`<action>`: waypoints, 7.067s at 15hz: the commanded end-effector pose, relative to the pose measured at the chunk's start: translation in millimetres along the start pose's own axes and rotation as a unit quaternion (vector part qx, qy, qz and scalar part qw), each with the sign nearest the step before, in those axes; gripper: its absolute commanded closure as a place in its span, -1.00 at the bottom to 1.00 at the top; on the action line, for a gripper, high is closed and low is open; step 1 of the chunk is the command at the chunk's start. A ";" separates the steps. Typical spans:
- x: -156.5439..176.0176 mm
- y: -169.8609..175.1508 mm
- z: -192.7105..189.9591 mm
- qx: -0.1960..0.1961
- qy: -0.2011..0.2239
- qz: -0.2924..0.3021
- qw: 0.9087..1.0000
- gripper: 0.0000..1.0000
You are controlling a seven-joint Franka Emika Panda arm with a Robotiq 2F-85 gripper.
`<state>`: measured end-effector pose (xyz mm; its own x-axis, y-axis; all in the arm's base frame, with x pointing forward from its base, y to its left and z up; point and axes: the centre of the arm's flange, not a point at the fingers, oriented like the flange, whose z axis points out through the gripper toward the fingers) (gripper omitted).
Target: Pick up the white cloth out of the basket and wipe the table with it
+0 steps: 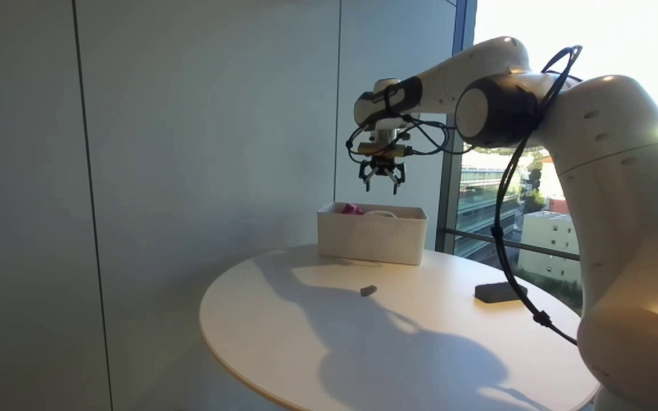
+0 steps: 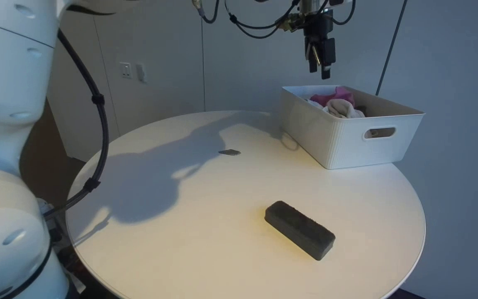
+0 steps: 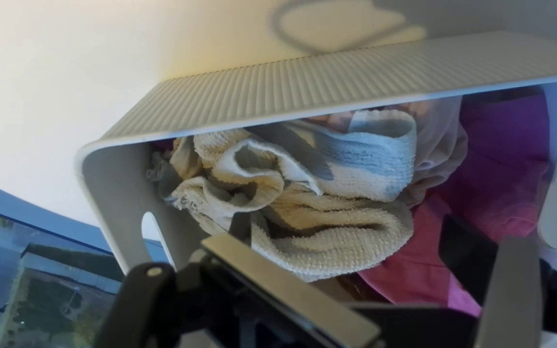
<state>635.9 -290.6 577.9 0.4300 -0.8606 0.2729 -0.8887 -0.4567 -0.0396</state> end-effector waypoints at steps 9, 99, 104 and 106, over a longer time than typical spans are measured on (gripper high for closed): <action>111.9 -42.3 65.7 -0.020 -0.020 0.082 0.996 -1.00; -77.5 142.3 -210.2 0.109 -0.180 -0.166 0.963 0.85; -86.1 120.5 -146.9 0.045 -0.291 -0.234 0.926 0.85; -84.8 101.8 -107.4 0.005 -0.326 -0.249 0.912 0.86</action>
<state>496.3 -259.2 725.2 0.7884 -0.5543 -0.2669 -0.6013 -0.7860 -0.1437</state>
